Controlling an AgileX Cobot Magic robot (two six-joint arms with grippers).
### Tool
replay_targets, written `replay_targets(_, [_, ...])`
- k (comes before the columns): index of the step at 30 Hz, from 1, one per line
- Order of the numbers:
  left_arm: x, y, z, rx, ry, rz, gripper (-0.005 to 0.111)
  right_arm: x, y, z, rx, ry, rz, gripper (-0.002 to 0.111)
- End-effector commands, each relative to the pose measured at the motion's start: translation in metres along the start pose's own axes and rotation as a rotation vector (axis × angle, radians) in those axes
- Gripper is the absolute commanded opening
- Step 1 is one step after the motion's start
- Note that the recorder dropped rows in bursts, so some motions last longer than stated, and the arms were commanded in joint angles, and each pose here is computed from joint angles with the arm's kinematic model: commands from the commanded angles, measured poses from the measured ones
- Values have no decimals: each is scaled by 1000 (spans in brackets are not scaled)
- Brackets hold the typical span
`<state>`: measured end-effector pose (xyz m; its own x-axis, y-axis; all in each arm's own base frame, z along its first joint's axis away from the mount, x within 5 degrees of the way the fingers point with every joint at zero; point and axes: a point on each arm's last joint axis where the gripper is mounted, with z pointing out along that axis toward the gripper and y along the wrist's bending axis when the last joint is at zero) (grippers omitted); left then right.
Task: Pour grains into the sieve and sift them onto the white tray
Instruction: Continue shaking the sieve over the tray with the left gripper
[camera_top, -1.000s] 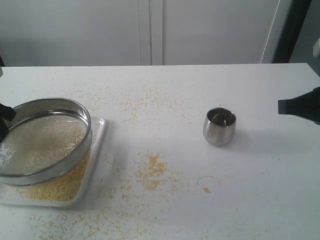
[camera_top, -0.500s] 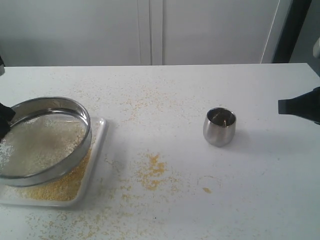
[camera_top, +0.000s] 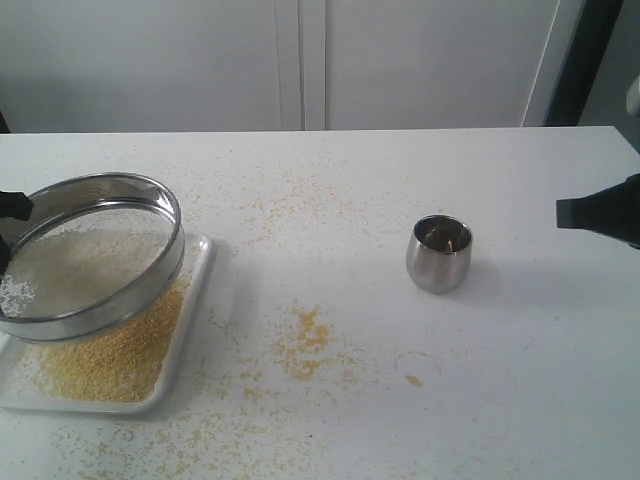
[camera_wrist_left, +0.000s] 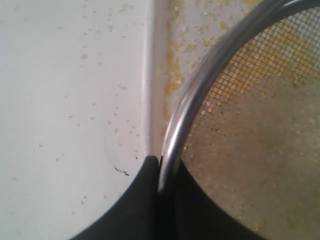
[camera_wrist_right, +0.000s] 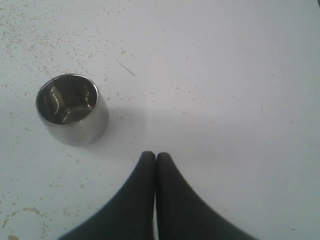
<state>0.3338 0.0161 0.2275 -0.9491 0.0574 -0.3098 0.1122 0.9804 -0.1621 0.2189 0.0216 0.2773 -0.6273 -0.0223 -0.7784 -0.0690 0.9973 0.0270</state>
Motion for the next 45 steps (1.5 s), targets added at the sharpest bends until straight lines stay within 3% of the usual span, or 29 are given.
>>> replay_targets(1, [1, -21, -3, 36, 21, 262, 0, 0, -1, -1, 4, -15, 2, 0])
replay_targets(2, [0, -13, -4, -3, 7, 150, 0, 0, -1, -1, 4, -15, 2, 0])
replay_targets(4, [-1, 11, -8, -86, -34, -207, 0, 0, -1, -1, 4, -15, 2, 0])
replay_targets(5, [1, 17, -9, -97, -37, -302, 0, 0, -1, -1, 4, -15, 2, 0])
replay_targets(6, [1, 20, -10, -100, -38, -314, 0, 0, -1, -1, 4, -15, 2, 0])
replay_targets(8, [0, 11, -8, -78, -28, -106, 0, 0, -1, -1, 4, -15, 2, 0])
replay_targets(10, [0, -6, -5, -38, 14, 258, 0, 0, -1, -1, 4, -15, 2, 0])
replay_targets(11, [2, -13, -4, -20, 39, 378, 0, 0, -1, -1, 4, -15, 2, 0])
replay_targets(12, [3, -16, -3, -17, 54, 407, 0, 0, -1, -1, 4, -15, 2, 0])
replay_targets(13, [1, -12, -4, -35, 31, 279, 0, 0, -1, -1, 4, -15, 2, 0])
replay_targets(16, [-4, 5, -7, -65, -67, -268, 0, 0, -1, -1, 4, -15, 2, 0])
replay_targets(17, [-5, 5, -7, -60, -74, -277, 0, 0, -1, -1, 4, -15, 2, 0])
replay_targets(18, [-6, 4, -7, -63, -76, -198, 0, 0, -1, -1, 4, -15, 2, 0])
replay_targets(22, [0, -11, -4, -34, 14, 345, 0, 0, -1, -1, 4, -15, 2, 0])
replay_targets(23, [1, -11, -4, -28, 28, 322, 0, 0, -1, -1, 4, -15, 2, 0])
replay_targets(24, [1, -7, -5, -40, 20, 207, 0, 0, -1, -1, 4, -15, 2, 0])
replay_targets(26, [-1, 5, -8, -61, -30, -206, 0, 0, -1, -1, 4, -15, 2, 0])
replay_targets(27, [-2, 7, -7, -58, -41, -306, 0, 0, -1, -1, 4, -15, 2, 0])
replay_targets(28, [-2, 7, -7, -58, -44, -272, 0, 0, -1, -1, 4, -15, 2, 0])
replay_targets(32, [1, -11, -4, -20, 20, 271, 0, 0, -1, -1, 4, -15, 2, 0])
replay_targets(33, [2, -12, -4, -12, 34, 296, 0, 0, -1, -1, 4, -15, 2, 0])
replay_targets(37, [-4, 4, -8, 17, -62, -305, 0, 0, -1, -1, 4, -15, 2, 0])
replay_targets(38, [-6, 2, -8, 37, -77, -282, 0, 0, -1, -1, 4, -15, 2, 0])
replay_targets(39, [-7, -1, -8, 46, -87, -163, 0, 0, -1, -1, 4, -15, 2, 0])
replay_targets(40, [-7, -7, -7, 54, -92, 45, 0, 0, -1, -1, 4, -15, 2, 0])
replay_targets(42, [-4, -14, -6, 58, -49, 312, 0, 0, -1, -1, 4, -15, 2, 0])
replay_targets(43, [-3, -13, -6, 48, -36, 335, 0, -1, -1, -1, 3, -17, 2, 0])
replay_targets(44, [-3, -8, -6, 27, -43, 262, 0, -1, -1, -1, 3, -17, 2, 0])
replay_targets(45, [-5, 2, -8, 8, -74, 61, 0, -1, -1, -1, 3, -17, 2, 0])
